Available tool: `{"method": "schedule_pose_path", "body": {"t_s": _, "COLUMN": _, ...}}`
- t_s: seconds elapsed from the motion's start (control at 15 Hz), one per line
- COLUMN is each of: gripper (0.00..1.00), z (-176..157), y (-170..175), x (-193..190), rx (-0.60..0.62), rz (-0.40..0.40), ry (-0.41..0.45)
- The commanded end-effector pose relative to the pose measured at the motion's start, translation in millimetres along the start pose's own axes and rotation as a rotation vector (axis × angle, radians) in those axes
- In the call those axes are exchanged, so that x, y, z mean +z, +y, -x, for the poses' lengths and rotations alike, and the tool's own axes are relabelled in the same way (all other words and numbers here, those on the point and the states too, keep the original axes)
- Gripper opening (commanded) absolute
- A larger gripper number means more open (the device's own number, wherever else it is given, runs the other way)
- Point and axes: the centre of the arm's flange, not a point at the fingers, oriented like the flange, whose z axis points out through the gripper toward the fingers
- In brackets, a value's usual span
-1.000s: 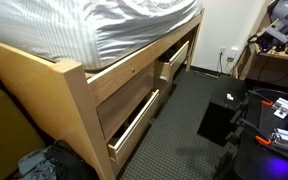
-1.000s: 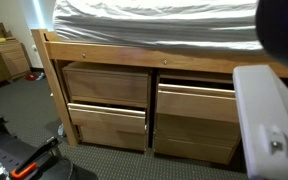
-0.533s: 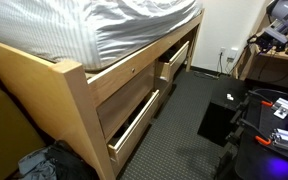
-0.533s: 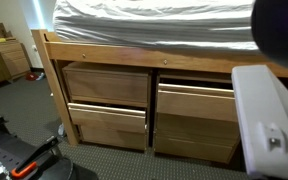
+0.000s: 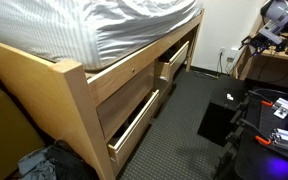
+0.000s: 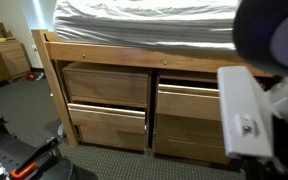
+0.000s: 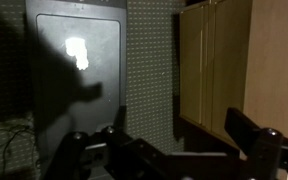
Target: Close the top right drawer
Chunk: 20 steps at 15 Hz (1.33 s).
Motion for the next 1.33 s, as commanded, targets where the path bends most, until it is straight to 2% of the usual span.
{"method": "schedule_pose_path", "body": {"t_s": 0.0, "gripper": 1.00, "z": 6, "y": -39, "x": 46, "rx": -0.155, "rz": 0.028, "ry": -0.129}}
{"method": "schedule_pose_path", "body": {"t_s": 0.2, "gripper": 1.00, "z": 38, "y": -67, "x": 83, "rx": -0.301, "rz": 0.101, "ry": -0.194}}
{"method": "schedule_pose_path", "body": {"t_s": 0.33, "gripper": 1.00, "z": 48, "y": -78, "x": 100, "rx": -0.355, "rz": 0.133, "ry": -0.206}}
{"method": "schedule_pose_path", "body": {"t_s": 0.53, "gripper": 1.00, "z": 55, "y": -83, "x": 114, "rx": -0.326, "rz": 0.134, "ry": -0.167}}
{"method": "schedule_pose_path", "body": {"t_s": 0.67, "gripper": 1.00, "z": 58, "y": -83, "x": 120, "rx": -0.300, "rz": 0.148, "ry": -0.107}}
{"method": "schedule_pose_path", "body": {"t_s": 0.73, "gripper": 1.00, "z": 53, "y": -89, "x": 117, "rx": -0.321, "rz": 0.133, "ry": -0.156}}
{"method": "schedule_pose_path", "body": {"t_s": 0.93, "gripper": 1.00, "z": 53, "y": -89, "x": 119, "rx": -0.320, "rz": 0.136, "ry": -0.150}}
{"method": "schedule_pose_path", "body": {"t_s": 1.07, "gripper": 1.00, "z": 53, "y": -114, "x": 159, "rx": -0.312, "rz": 0.081, "ry": -0.199}}
{"method": "schedule_pose_path", "body": {"t_s": 1.27, "gripper": 1.00, "z": 78, "y": -172, "x": 204, "rx": -0.344, "rz": -0.057, "ry": -0.257}}
